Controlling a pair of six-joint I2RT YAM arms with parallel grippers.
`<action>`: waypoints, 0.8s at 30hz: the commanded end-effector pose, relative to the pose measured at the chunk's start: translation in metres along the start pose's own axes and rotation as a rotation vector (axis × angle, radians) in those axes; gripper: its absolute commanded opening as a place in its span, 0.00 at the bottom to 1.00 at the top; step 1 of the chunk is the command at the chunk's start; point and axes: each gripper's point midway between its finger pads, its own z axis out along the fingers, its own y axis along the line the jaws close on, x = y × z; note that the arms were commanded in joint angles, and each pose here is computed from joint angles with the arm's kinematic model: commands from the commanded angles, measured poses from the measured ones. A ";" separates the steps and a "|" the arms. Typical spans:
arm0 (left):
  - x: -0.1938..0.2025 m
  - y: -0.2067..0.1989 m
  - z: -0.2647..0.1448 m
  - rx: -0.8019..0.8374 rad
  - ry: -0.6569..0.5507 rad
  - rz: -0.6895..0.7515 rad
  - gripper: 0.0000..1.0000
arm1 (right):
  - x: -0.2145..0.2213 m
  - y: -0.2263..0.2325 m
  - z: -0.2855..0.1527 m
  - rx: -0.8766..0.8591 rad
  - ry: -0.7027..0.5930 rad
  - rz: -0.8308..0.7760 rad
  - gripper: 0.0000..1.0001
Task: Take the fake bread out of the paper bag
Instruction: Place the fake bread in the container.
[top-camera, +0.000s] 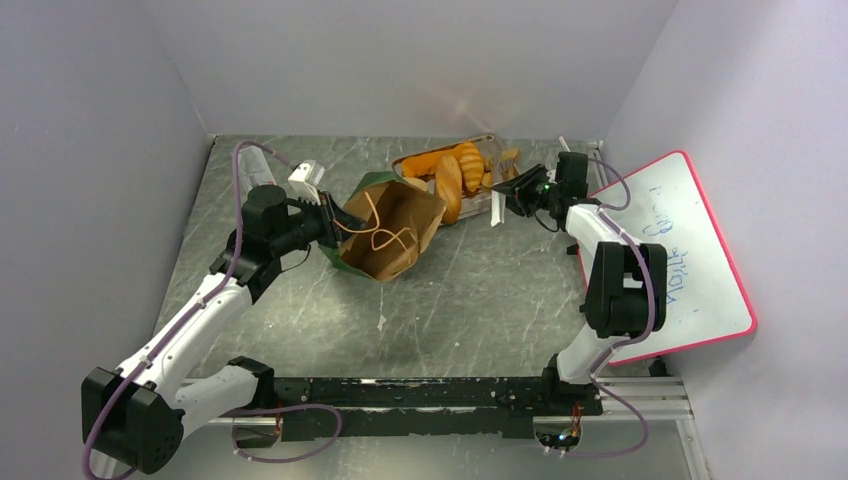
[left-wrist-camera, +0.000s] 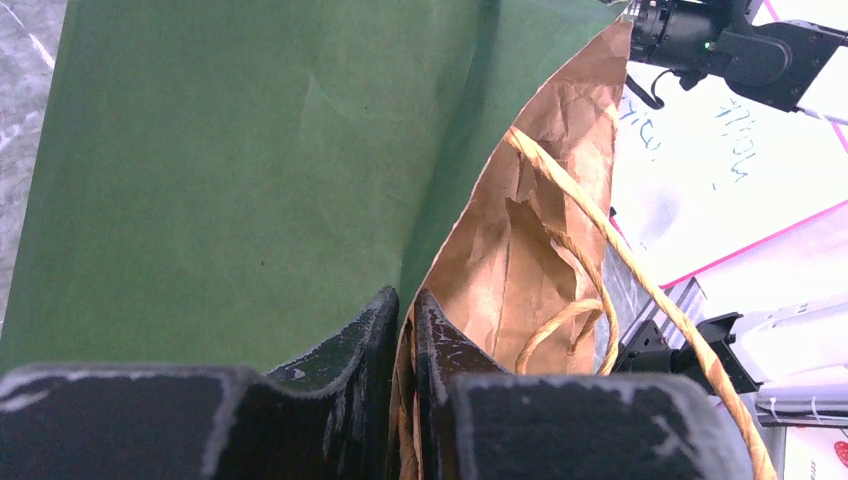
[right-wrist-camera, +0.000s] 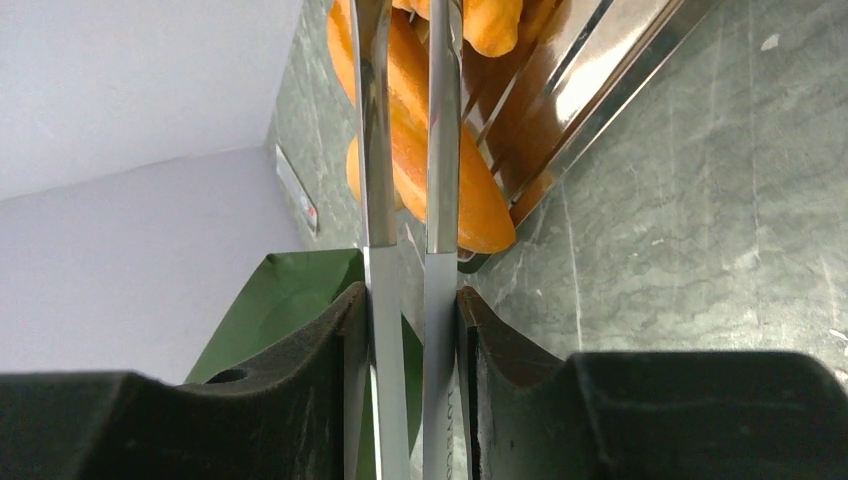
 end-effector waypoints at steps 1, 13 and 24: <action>-0.010 -0.003 0.000 0.017 -0.032 0.005 0.07 | 0.001 0.011 -0.018 -0.028 -0.010 -0.043 0.33; -0.048 -0.017 0.004 0.017 -0.098 -0.069 0.07 | 0.020 -0.008 -0.064 0.078 -0.057 -0.187 0.31; -0.071 -0.024 -0.002 -0.017 -0.166 -0.248 0.07 | 0.058 -0.077 -0.085 0.265 -0.073 -0.297 0.29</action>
